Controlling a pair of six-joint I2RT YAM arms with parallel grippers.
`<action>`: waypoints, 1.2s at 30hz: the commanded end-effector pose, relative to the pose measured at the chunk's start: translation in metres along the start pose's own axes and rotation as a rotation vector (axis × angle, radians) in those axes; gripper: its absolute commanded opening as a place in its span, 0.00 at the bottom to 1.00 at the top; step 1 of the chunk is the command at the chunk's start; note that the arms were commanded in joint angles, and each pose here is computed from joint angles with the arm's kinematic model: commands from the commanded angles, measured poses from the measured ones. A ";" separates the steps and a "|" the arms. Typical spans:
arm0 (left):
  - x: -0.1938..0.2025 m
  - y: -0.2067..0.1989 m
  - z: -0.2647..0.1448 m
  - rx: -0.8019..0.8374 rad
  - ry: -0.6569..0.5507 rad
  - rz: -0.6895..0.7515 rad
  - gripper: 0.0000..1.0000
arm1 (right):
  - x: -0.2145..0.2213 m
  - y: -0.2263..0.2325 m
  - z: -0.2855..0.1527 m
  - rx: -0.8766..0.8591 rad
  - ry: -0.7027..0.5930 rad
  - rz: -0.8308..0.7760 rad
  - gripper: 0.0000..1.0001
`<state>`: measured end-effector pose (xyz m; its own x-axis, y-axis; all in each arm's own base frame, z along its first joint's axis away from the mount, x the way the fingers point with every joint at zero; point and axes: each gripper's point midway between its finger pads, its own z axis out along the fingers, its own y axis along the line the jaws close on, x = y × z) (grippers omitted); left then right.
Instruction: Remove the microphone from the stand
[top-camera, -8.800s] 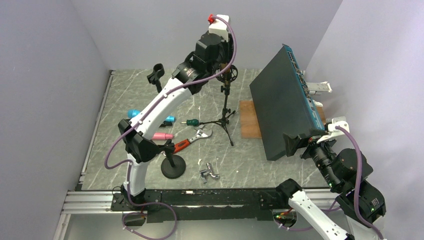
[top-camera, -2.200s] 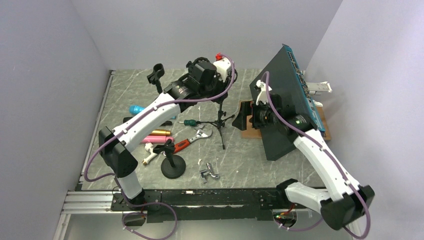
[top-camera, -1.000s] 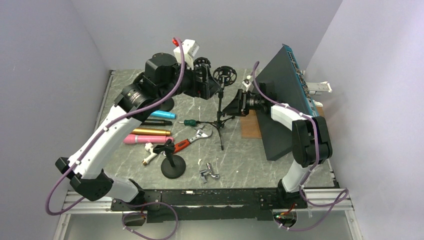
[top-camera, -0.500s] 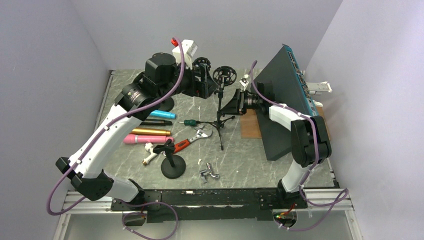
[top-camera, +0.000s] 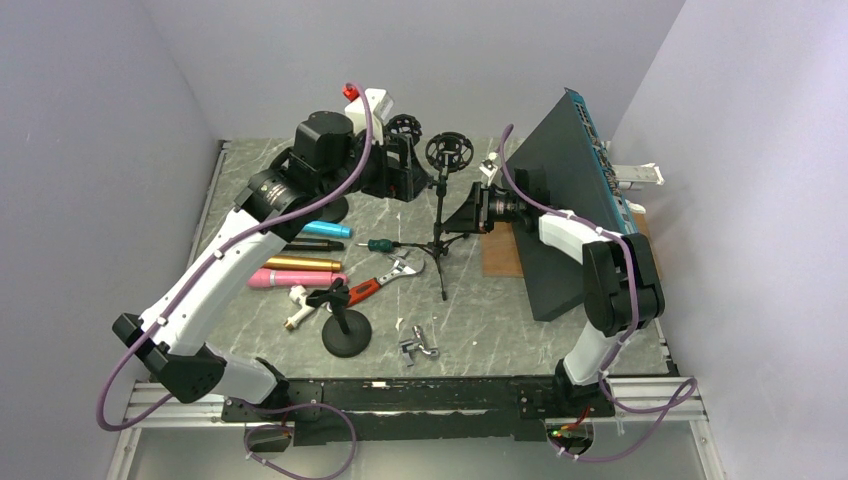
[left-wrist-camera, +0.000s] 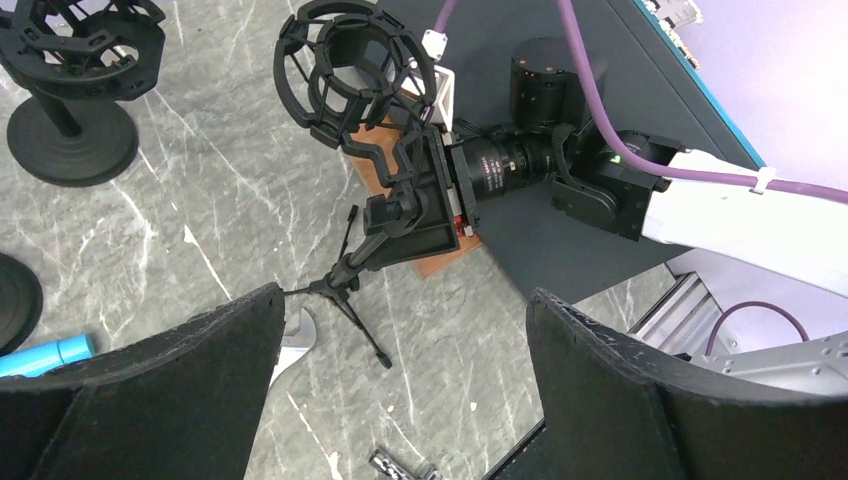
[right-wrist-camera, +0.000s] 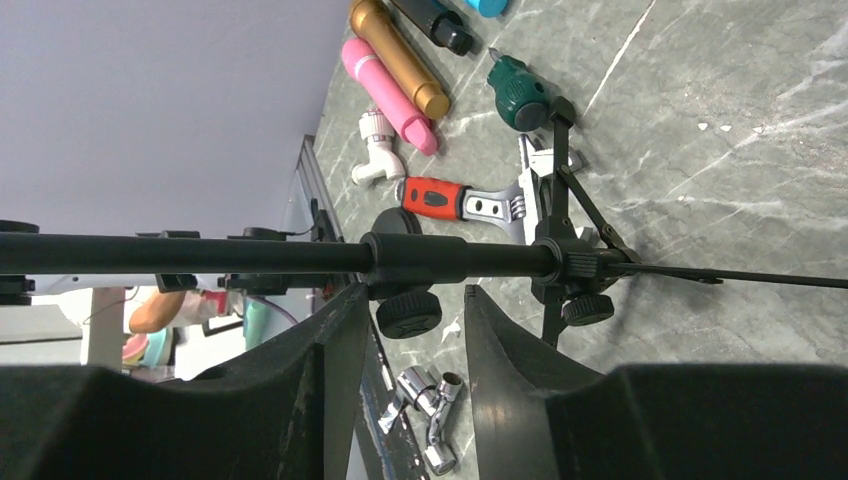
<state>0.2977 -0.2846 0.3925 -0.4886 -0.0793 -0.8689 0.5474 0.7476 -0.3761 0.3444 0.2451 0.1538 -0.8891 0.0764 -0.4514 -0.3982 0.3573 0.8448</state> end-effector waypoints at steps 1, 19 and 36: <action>-0.019 -0.010 -0.017 0.046 -0.074 -0.010 0.93 | 0.001 0.008 -0.004 -0.005 -0.003 -0.060 0.41; -0.015 -0.009 -0.022 0.050 -0.069 -0.038 0.93 | 0.000 -0.008 -0.004 0.087 -0.046 -0.169 0.00; 0.005 0.001 -0.076 0.005 -0.113 -0.158 0.92 | -0.008 -0.026 -0.006 0.509 -0.110 -0.765 0.00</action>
<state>0.2557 -0.2512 0.3986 -0.5135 -0.1961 -0.8354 0.5026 0.7203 -0.4780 0.3476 0.2551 0.1648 -0.4836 -0.1208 -0.8669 -0.7383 0.5883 0.3298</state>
